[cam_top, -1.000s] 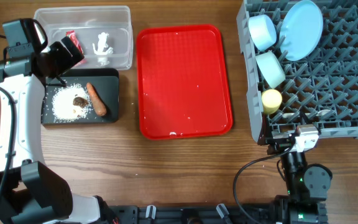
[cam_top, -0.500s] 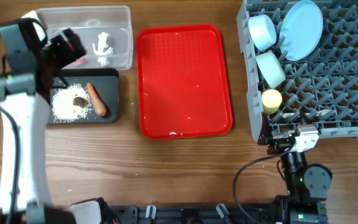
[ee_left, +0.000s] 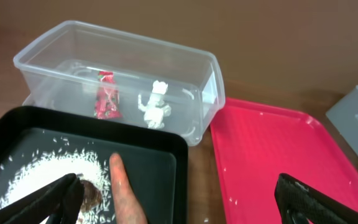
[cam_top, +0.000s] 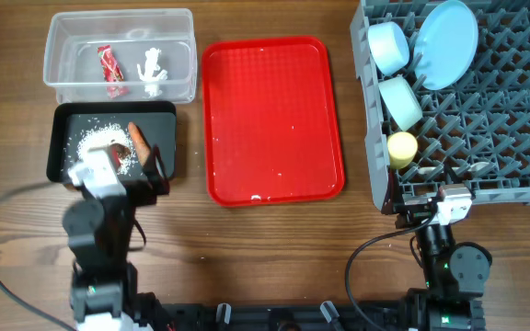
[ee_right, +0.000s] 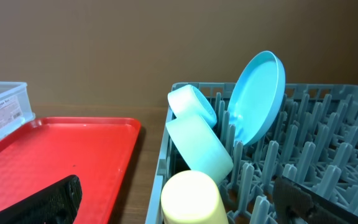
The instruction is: Sort waste into correct bins and load items into the dishwasher rack
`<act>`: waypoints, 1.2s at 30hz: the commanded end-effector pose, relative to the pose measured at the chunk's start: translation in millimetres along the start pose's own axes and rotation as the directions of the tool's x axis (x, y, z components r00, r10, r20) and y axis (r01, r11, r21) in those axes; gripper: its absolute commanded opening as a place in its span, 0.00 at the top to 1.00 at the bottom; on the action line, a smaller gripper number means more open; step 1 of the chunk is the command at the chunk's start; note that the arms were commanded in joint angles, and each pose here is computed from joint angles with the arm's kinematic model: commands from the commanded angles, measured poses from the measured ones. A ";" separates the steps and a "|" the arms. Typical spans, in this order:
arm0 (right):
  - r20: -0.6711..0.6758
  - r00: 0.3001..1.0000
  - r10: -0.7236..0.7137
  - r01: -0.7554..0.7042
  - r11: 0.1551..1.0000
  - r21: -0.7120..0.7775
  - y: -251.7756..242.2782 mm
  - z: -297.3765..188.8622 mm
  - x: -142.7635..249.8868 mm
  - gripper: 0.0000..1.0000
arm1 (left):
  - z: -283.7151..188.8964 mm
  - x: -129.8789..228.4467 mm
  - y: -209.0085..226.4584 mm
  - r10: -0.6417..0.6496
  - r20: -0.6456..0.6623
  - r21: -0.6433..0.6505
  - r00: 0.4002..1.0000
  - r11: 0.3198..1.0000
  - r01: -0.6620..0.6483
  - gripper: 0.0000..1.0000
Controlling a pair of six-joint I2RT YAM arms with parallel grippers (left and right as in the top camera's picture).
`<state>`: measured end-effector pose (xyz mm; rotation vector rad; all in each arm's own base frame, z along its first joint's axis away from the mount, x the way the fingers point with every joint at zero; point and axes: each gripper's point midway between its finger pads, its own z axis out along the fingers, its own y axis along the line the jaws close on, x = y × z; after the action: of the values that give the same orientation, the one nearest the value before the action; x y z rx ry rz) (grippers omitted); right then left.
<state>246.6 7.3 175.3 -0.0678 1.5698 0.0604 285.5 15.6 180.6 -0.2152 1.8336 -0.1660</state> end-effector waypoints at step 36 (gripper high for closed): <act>0.014 1.000 0.005 -0.005 1.000 0.007 -0.7 -0.5 -2.9 0.00 | -31.9 35.1 -8.1 0.041 0.195 0.056 0.980 0.997 -0.053 0.00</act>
<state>246.5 7.3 175.4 -0.0679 1.5695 0.0603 246.1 -0.7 159.4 -0.1481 1.6403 -0.1751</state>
